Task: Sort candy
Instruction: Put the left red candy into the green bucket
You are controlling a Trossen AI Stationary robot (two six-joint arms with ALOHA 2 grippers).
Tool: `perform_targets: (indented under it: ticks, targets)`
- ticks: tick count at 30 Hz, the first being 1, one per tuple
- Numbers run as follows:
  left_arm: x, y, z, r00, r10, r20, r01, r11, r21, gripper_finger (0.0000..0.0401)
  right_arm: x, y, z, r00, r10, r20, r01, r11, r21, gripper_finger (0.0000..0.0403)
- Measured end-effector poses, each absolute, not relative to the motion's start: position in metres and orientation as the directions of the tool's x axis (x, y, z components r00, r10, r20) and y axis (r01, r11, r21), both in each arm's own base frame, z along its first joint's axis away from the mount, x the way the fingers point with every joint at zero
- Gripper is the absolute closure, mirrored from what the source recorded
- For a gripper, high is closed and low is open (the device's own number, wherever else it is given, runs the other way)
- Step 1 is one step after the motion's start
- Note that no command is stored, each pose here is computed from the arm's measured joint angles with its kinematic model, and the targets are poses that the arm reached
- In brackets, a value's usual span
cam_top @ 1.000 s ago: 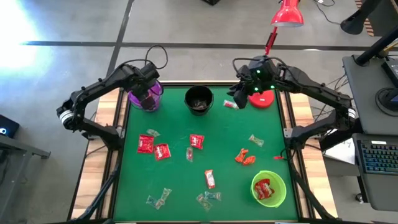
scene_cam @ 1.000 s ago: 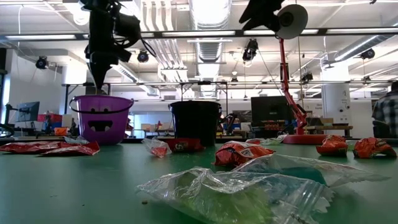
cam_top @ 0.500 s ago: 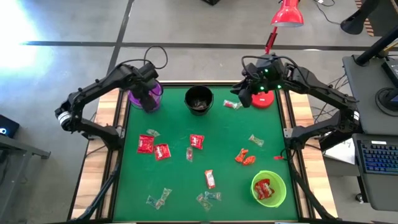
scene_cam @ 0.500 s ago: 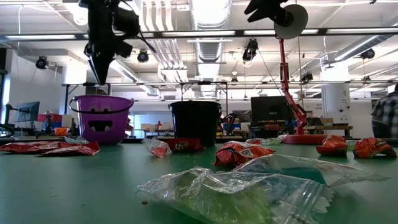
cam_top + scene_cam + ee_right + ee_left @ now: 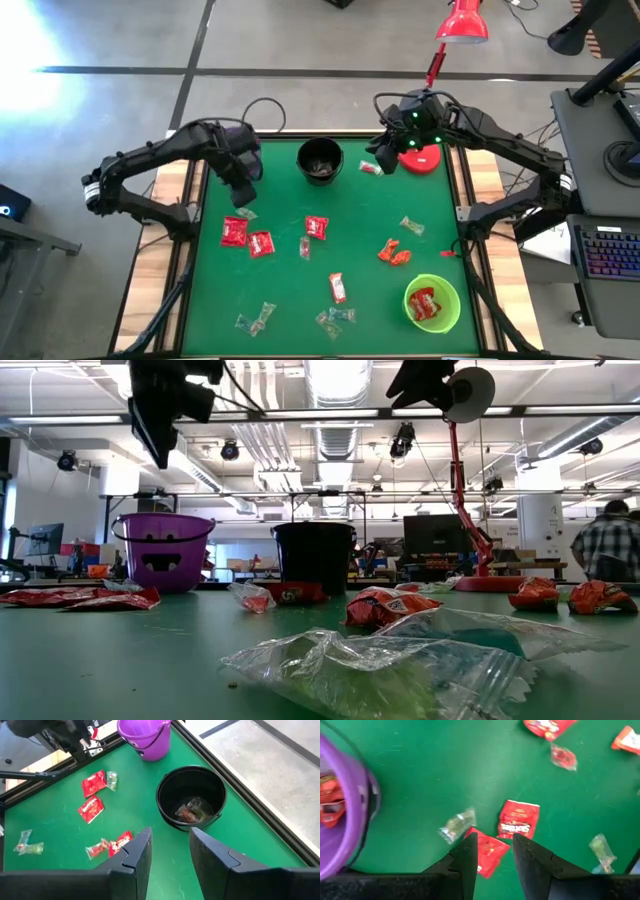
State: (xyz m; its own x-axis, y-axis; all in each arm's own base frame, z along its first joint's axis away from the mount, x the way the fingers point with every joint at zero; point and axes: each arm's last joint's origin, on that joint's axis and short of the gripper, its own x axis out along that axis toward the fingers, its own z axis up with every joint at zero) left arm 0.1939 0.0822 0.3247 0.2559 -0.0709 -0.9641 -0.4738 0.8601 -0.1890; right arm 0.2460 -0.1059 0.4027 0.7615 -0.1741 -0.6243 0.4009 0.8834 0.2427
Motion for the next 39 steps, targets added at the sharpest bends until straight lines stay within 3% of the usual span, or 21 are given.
perform_targets:
  ticks: [8,14,29,39]
  targets:
    - [0.191,0.063,0.328,0.199,-0.006,-0.980,-0.507,0.855,-0.108,0.0296,0.248,-0.106,0.401,0.757,-0.170,-0.630,0.411,0.875,0.258,0.0279]
    - [0.181,0.058,0.315,0.151,-0.055,-0.987,-0.648,0.749,-0.140,0.0296,0.249,-0.103,0.401,0.757,-0.156,-0.634,0.392,0.885,0.250,0.0284]
    - [0.163,0.050,0.226,0.067,-0.127,-0.990,-0.894,0.433,-0.116,0.0296,0.240,-0.096,0.390,0.658,-0.105,-0.746,0.361,0.913,0.190,0.0286]
    - [0.167,0.050,0.200,0.135,-0.107,-0.985,-0.920,0.355,-0.165,0.0296,0.239,-0.095,0.389,0.648,-0.101,-0.755,0.311,0.940,0.141,0.0275]
